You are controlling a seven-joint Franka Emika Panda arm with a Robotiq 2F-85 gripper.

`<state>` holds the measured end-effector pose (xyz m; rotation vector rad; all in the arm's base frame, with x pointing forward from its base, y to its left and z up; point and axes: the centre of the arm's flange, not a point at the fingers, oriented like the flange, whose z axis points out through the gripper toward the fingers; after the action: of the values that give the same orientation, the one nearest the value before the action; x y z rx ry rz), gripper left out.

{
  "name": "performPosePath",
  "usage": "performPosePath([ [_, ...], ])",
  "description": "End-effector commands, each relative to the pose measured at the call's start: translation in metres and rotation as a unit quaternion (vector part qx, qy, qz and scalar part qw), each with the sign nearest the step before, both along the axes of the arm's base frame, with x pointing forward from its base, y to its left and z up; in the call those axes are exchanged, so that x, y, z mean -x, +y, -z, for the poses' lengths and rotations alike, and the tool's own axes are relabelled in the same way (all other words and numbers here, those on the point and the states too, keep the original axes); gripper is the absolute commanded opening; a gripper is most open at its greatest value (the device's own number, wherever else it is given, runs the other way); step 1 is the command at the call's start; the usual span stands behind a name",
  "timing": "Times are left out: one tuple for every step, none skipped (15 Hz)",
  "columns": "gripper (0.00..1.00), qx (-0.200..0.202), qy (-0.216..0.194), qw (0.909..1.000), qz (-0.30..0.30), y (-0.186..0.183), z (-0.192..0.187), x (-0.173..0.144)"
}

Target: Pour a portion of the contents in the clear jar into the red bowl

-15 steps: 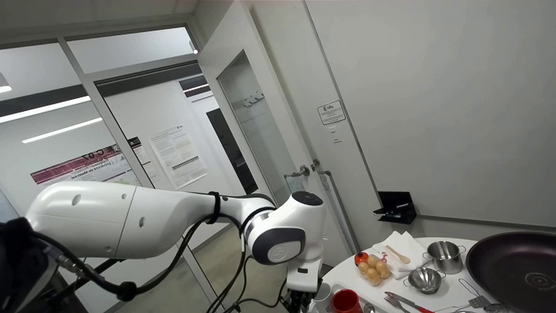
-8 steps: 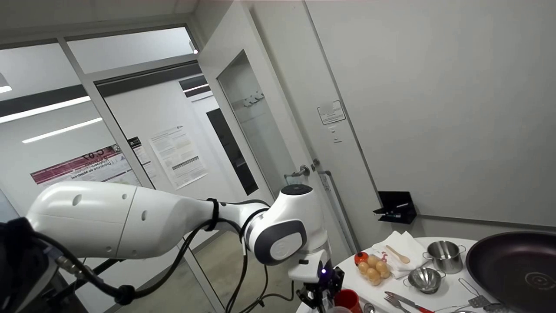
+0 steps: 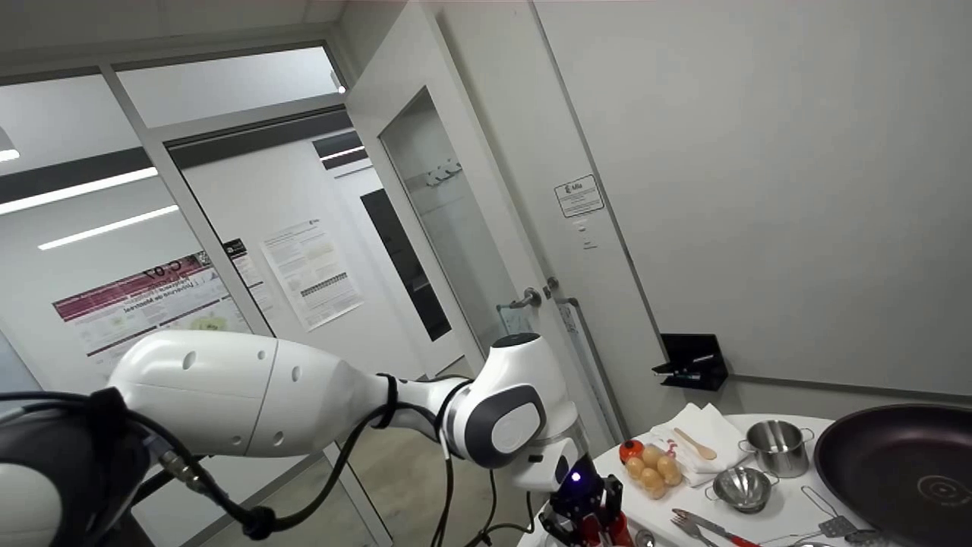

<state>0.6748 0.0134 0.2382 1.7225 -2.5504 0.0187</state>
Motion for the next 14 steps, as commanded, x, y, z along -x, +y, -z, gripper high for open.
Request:
performPosePath([
  [0.10,0.020,-0.006,0.9997,-0.013,0.020,0.007,-0.028],
  [0.10,0.017,-0.008,0.9996,-0.021,0.023,0.010,-0.033],
  [0.10,0.016,-0.007,0.9995,-0.025,0.025,0.012,-0.036],
  [0.10,0.011,-0.003,0.9995,-0.028,0.025,0.017,-0.039],
  [0.10,0.009,-0.001,0.9996,-0.028,0.026,0.021,-0.041],
  [0.10,0.009,0.003,0.9995,-0.029,0.025,0.028,-0.043],
  [0.10,0.010,0.008,0.9995,-0.029,0.023,0.034,-0.045],
  [0.10,0.011,0.015,0.9995,-0.027,0.021,0.042,-0.047],
  [0.10,0.011,0.021,0.9994,-0.025,0.019,0.048,-0.048],
  [0.10,0.013,0.027,0.9992,-0.024,0.017,0.056,-0.049],
  [0.10,0.015,0.032,0.9991,-0.023,0.015,0.062,-0.049],
  [0.10,0.014,0.036,0.9990,-0.023,0.014,0.067,-0.049],
  [0.10,0.016,0.040,0.9988,-0.024,0.013,0.072,-0.050],
  [0.10,0.017,0.044,0.9986,-0.024,0.013,0.076,-0.050],
])
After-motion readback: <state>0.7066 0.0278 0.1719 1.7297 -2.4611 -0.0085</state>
